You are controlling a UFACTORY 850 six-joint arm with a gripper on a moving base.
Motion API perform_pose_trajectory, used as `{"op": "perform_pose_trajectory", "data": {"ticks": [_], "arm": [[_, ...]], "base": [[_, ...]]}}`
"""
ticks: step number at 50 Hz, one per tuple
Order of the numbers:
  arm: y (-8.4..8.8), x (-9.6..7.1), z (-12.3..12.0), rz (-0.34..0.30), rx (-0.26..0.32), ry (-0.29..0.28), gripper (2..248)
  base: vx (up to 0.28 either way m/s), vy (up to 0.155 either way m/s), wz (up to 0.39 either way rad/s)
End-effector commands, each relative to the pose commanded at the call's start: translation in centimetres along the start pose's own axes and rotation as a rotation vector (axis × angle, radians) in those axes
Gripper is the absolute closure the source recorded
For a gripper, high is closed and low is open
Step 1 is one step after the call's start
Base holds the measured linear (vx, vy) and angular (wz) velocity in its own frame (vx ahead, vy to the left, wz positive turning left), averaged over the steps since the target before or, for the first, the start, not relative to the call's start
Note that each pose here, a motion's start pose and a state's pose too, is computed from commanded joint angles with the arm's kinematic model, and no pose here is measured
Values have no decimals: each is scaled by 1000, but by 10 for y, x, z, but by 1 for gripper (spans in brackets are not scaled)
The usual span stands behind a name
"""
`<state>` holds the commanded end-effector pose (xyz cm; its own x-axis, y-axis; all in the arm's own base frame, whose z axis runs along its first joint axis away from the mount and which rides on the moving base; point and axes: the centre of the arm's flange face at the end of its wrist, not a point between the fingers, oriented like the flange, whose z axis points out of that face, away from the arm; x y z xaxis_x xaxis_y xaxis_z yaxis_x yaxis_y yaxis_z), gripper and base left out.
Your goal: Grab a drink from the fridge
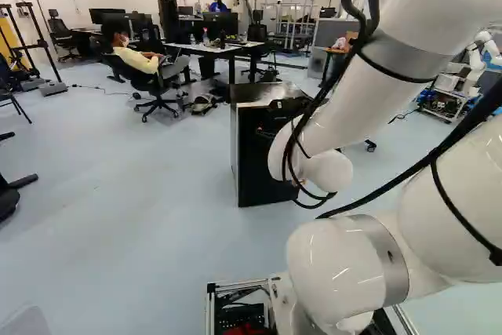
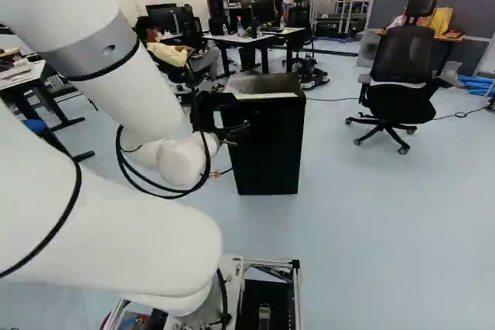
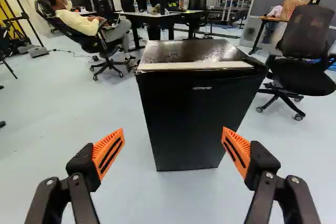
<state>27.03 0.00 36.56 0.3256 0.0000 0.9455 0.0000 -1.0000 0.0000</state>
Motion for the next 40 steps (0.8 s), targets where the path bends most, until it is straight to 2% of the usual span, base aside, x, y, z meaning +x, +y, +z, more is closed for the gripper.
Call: {"op": "perform_pose_trajectory", "data": {"ticks": [40], "arm": [[0, 0, 0, 0, 0, 0, 3]], "base": [[45, 65, -11]]}}
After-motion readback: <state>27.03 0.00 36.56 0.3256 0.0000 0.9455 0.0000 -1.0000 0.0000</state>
